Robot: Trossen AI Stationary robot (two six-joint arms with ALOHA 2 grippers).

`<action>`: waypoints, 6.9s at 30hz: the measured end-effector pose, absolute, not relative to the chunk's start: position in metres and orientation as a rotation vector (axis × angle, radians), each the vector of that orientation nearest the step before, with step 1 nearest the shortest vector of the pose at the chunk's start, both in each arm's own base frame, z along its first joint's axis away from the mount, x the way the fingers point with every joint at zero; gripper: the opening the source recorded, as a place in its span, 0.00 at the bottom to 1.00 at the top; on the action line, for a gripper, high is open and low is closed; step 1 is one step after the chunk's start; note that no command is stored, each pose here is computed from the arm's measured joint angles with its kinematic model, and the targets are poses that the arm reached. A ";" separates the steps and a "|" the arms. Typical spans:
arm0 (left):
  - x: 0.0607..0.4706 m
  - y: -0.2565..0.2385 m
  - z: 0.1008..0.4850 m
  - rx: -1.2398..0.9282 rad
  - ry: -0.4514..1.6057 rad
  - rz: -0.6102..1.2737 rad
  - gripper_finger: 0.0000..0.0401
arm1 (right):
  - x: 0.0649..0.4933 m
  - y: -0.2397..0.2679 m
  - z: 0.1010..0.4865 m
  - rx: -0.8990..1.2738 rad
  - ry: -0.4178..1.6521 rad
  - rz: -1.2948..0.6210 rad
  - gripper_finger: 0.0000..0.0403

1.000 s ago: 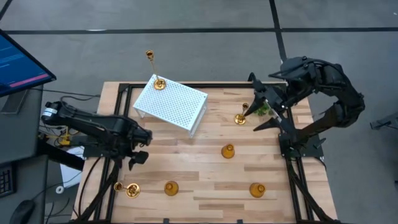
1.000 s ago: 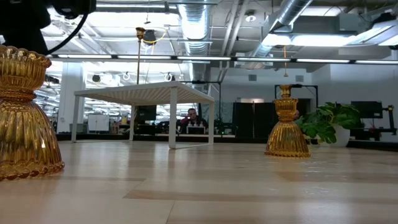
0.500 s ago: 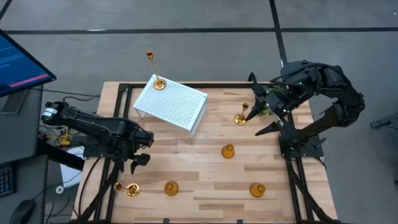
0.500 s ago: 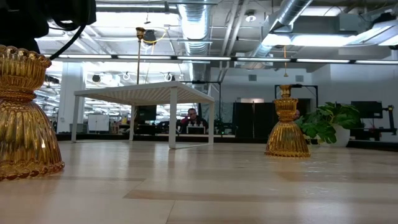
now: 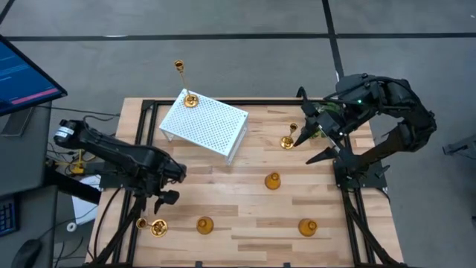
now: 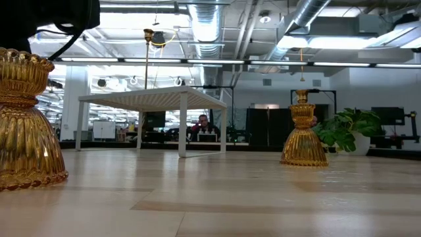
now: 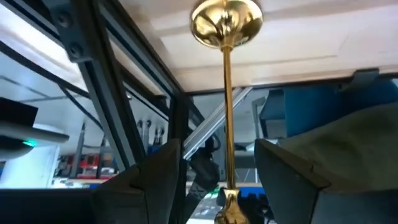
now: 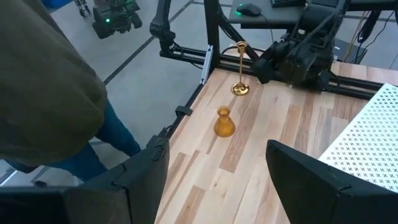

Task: Pick & Place candle stick holders
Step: Put the bottom gold candle holder on the shelf aligned with the other gold candle holder

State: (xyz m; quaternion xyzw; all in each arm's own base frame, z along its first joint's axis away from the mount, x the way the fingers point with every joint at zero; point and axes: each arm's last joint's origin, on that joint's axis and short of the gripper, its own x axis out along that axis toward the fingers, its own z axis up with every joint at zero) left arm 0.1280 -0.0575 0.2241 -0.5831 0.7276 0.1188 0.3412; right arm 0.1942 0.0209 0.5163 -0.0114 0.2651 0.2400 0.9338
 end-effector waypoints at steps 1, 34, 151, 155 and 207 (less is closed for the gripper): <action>0.130 -0.058 0.224 -1.518 1.893 0.302 0.52 | 0.194 0.021 0.516 -0.023 0.543 0.491 0.64; 0.146 -0.090 0.219 -1.430 1.958 0.054 0.52 | 0.192 0.025 0.513 -0.049 0.574 0.525 0.64; 0.196 0.017 0.232 -2.064 1.229 0.339 0.12 | 0.205 0.034 0.498 -0.097 0.708 0.505 0.64; 0.199 0.015 0.234 -2.089 1.205 0.345 0.12 | 0.205 0.034 0.498 -0.111 0.704 0.510 0.64; 0.246 -0.036 0.253 -2.160 1.103 0.240 0.12 | 0.202 0.036 0.497 -0.099 0.712 0.600 0.64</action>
